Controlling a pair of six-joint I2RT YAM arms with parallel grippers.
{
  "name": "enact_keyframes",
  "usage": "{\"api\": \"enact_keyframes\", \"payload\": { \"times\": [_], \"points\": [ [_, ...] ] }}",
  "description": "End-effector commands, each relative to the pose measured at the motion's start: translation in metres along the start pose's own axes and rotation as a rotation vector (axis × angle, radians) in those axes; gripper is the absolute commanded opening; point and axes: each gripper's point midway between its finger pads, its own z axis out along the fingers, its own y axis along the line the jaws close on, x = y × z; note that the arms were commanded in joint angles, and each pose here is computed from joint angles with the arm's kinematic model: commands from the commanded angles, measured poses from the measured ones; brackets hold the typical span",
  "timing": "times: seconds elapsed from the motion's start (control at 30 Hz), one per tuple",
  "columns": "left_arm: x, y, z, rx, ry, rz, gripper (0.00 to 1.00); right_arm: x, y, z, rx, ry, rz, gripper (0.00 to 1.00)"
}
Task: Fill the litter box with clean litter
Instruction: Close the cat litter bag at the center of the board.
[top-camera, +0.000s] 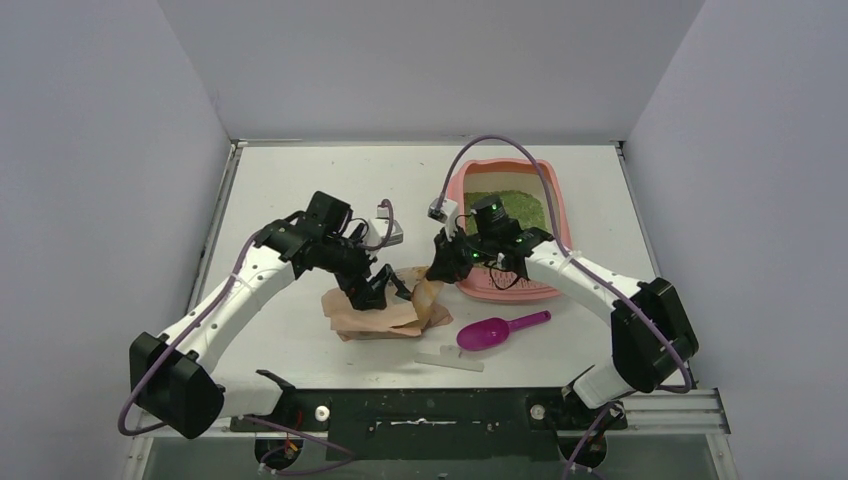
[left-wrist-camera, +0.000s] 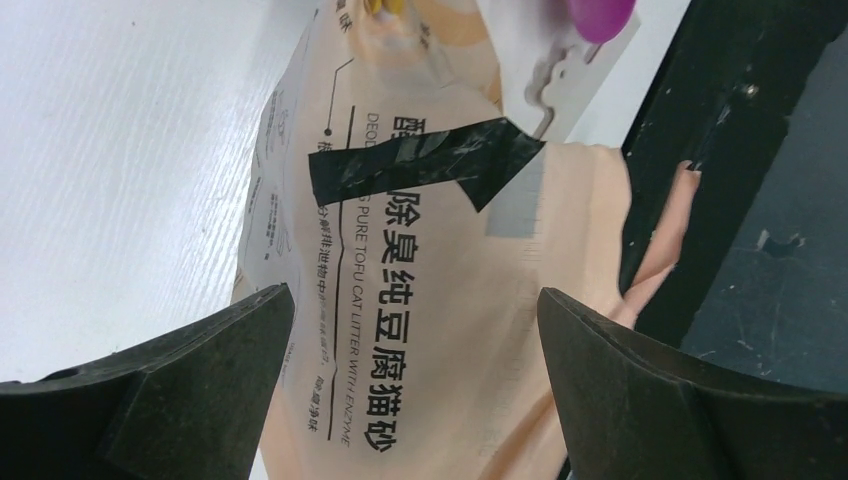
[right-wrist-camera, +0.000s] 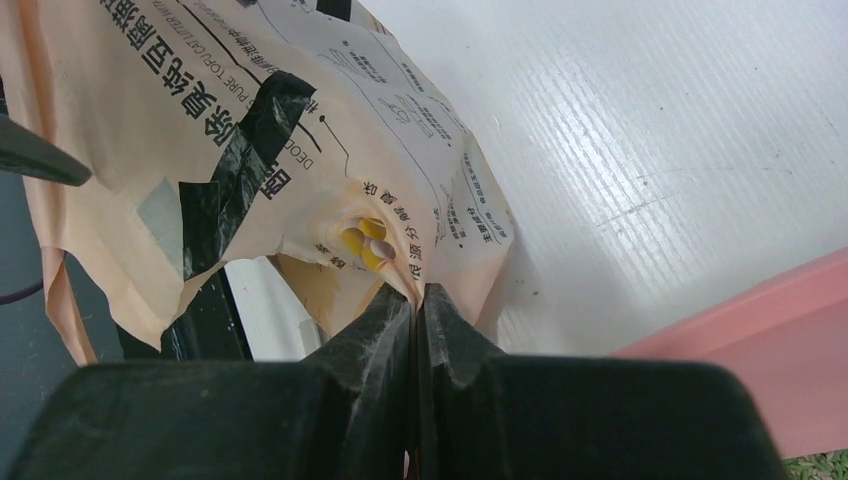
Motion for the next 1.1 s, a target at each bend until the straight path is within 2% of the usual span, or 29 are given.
{"api": "enact_keyframes", "payload": {
  "times": [0.0, 0.1, 0.17, 0.3, 0.37, 0.43, 0.57, 0.63, 0.77, 0.83, 0.93, 1.07],
  "points": [
    [0.014, 0.012, 0.007, -0.031, 0.068, 0.053, 0.91, -0.077, 0.028, -0.027, -0.077, -0.272, -0.162, 0.0],
    [0.026, 0.02, 0.017, -0.072, 0.141, 0.082, 0.88, -0.079, 0.034, -0.031, -0.115, -0.285, -0.153, 0.0],
    [0.034, 0.028, 0.022, -0.114, 0.197, 0.098, 0.81, -0.083, 0.039, -0.036, -0.137, -0.309, -0.171, 0.0],
    [0.047, 0.044, 0.021, -0.176, 0.292, 0.08, 0.43, -0.076, 0.041, -0.044, -0.147, -0.308, -0.177, 0.0],
    [0.047, 0.049, 0.018, -0.209, 0.298, 0.087, 0.27, -0.064, 0.038, -0.045, -0.134, -0.271, -0.177, 0.0],
    [0.043, 0.051, 0.012, -0.227, 0.276, 0.096, 0.15, -0.048, 0.031, -0.045, -0.1, -0.204, -0.19, 0.0],
    [0.043, 0.05, 0.004, -0.228, 0.247, 0.125, 0.02, -0.02, 0.023, -0.045, -0.07, -0.076, -0.209, 0.02],
    [0.047, 0.047, 0.001, -0.212, 0.264, 0.154, 0.0, -0.011, 0.017, -0.045, -0.042, -0.036, -0.218, 0.07],
    [0.052, 0.041, -0.003, -0.187, 0.273, 0.178, 0.0, -0.016, 0.015, -0.052, -0.02, -0.062, -0.236, 0.4],
    [0.054, 0.04, -0.004, -0.185, 0.275, 0.177, 0.0, -0.026, 0.016, -0.056, -0.024, -0.106, -0.253, 0.48],
    [0.056, 0.037, -0.003, -0.176, 0.26, 0.18, 0.0, -0.033, 0.025, -0.056, -0.088, -0.138, -0.255, 0.66],
    [0.044, 0.031, 0.001, -0.161, 0.176, 0.191, 0.0, -0.053, 0.034, -0.044, -0.137, -0.158, -0.237, 0.77]
  ]
}}
